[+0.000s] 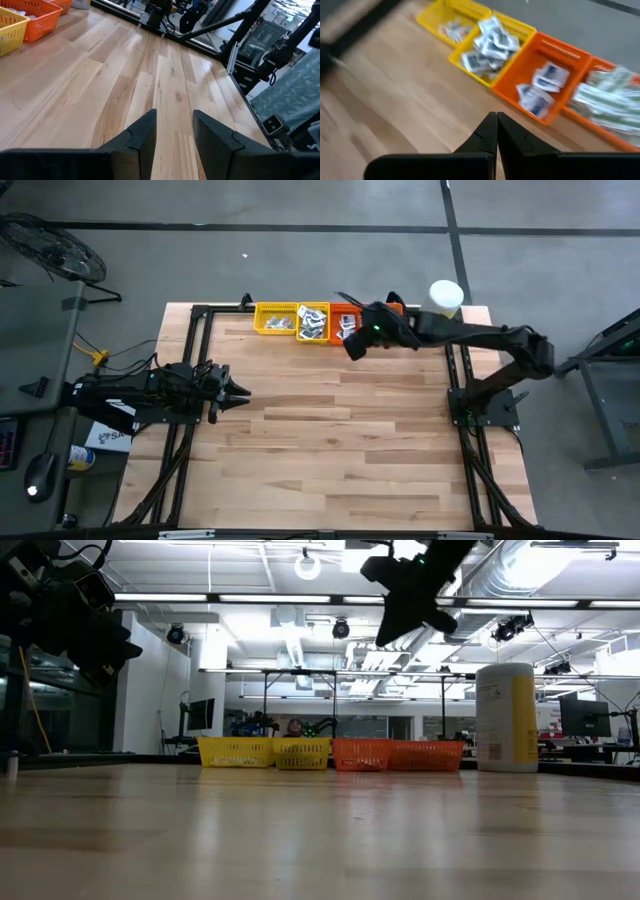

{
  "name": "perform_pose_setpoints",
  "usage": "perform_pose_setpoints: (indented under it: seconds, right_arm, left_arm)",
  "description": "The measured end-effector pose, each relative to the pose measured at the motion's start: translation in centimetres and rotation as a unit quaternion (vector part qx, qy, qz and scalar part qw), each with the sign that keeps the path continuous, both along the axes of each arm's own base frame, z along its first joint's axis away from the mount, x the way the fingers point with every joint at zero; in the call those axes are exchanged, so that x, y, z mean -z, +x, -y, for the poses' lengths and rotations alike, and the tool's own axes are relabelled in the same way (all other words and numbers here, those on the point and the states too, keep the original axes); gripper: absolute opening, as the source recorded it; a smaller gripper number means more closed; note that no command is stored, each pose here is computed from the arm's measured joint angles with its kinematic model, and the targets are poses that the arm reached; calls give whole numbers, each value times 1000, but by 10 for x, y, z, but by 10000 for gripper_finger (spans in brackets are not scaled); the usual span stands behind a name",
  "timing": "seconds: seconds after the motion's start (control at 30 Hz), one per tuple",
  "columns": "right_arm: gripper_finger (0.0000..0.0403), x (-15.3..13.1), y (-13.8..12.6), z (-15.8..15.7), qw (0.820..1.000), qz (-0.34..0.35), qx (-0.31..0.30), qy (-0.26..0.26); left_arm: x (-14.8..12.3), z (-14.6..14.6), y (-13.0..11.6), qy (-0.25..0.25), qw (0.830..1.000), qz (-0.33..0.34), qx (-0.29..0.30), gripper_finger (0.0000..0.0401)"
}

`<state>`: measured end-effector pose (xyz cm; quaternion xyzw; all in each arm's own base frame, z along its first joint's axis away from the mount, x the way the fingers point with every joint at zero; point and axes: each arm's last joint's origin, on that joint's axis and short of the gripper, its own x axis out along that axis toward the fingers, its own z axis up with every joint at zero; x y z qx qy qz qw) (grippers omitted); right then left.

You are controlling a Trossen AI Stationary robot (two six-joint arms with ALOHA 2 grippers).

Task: Pick & Place First Aid Supplies
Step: Return to Home Position

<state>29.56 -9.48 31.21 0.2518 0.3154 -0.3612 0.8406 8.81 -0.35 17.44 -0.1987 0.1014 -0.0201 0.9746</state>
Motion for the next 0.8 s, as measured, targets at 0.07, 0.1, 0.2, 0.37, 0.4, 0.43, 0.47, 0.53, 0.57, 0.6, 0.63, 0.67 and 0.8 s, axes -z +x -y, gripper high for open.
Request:
perform_pose_setpoints:
  seconds: [0.07,0.1,0.2,0.37,0.4,0.43,0.47,0.53,0.57,0.6,0.63,0.67,0.8]
  right_arm:
    - [1,13,-8,-2,999,49,9,-2]
    - [1,18,-12,-3,997,70,14,-3]
    - [0,33,-27,-7,991,129,20,-9]
    - [0,55,-58,-17,984,179,11,-14]
    - [0,60,-65,-19,983,184,11,-15]
    - [0,64,-71,-21,981,192,12,-16]
    - [0,68,-78,-23,979,203,14,-16]
    - [0,77,-92,-27,974,225,17,-16]
    - [0,82,-99,-29,972,235,16,-12]
    - [0,87,-105,-31,970,243,15,-8]
    - [0,91,-111,-33,968,251,14,-5]
    - [0,94,-118,-35,966,258,14,-4]
    - [0,104,-141,-42,959,284,13,-9]
  left_arm:
    - [0,0,0,0,1000,0,0,127]
    - [0,0,0,0,1000,0,0,127]
    - [0,0,0,0,1000,0,0,127]
    - [0,0,0,0,1000,0,0,127]
    - [0,0,0,0,1000,0,0,127]
    - [0,0,0,0,1000,0,0,127]
    - [0,0,0,0,1000,0,0,127]
    - [0,0,0,0,1000,0,0,127]
    - [0,0,0,0,1000,0,0,127]
    - [0,0,0,0,1000,0,0,127]
    - [0,0,0,0,1000,0,0,127]
    - [0,0,0,0,1000,0,0,127]
    - [0,0,0,0,1000,0,0,127]
